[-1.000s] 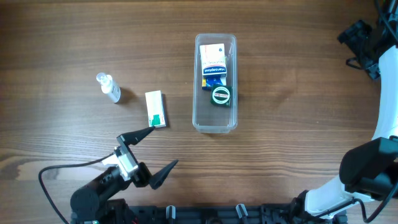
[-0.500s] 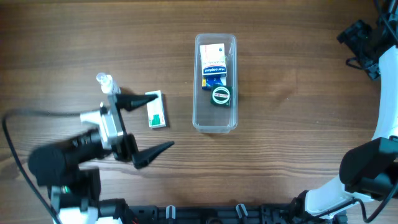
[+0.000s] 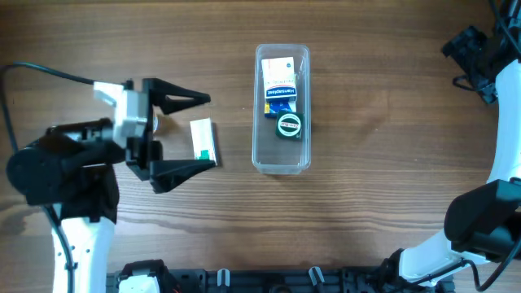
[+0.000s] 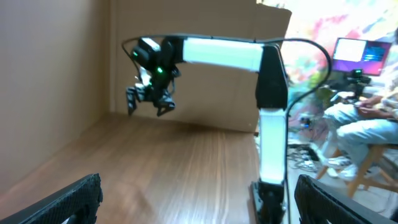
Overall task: Pack container
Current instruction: 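Move the left gripper toward the white-green Panadol box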
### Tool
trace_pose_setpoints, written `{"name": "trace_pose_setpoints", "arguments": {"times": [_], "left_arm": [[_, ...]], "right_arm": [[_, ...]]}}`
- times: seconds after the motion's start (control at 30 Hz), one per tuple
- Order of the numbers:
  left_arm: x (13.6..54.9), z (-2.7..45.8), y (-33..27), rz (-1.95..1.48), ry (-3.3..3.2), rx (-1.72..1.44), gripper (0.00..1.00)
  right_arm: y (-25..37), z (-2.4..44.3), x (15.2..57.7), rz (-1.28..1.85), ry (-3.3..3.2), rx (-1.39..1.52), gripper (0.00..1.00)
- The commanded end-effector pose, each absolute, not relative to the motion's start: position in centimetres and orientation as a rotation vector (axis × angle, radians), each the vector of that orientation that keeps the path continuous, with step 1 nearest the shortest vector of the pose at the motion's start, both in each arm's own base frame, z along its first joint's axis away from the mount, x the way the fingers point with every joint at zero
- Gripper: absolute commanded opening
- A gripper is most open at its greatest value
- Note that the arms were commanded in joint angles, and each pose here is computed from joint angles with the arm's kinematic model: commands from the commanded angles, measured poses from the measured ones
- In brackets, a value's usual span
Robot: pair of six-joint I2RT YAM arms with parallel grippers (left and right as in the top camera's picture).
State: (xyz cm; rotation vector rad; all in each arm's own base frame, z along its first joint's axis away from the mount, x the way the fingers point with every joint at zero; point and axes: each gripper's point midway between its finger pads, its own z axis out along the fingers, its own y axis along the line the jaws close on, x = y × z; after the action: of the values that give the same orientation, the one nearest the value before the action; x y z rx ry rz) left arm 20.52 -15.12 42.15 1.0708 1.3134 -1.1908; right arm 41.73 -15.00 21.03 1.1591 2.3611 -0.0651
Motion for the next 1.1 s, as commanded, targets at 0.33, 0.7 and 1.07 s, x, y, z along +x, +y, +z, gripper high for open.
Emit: {"name": "trace_pose_setpoints", "arguments": {"times": [0.33,0.7,1.07], "left_arm": [[25.9,47.0,-9.6,-1.002,1.305,0.630,1.00],[32.2,37.6,10.6,-0.563,1.607,-0.352,1.00],[26.1,23.6,18.4,-0.007,1.918,-1.157,0.99]], "right_arm": [[-14.9,20.6,41.8,-0.053,2.361,1.181,1.00],[-14.9,20.6,41.8,-0.053,2.361,1.181,1.00],[-14.9,20.6,41.8,-0.053,2.360,1.182,1.00]]}}
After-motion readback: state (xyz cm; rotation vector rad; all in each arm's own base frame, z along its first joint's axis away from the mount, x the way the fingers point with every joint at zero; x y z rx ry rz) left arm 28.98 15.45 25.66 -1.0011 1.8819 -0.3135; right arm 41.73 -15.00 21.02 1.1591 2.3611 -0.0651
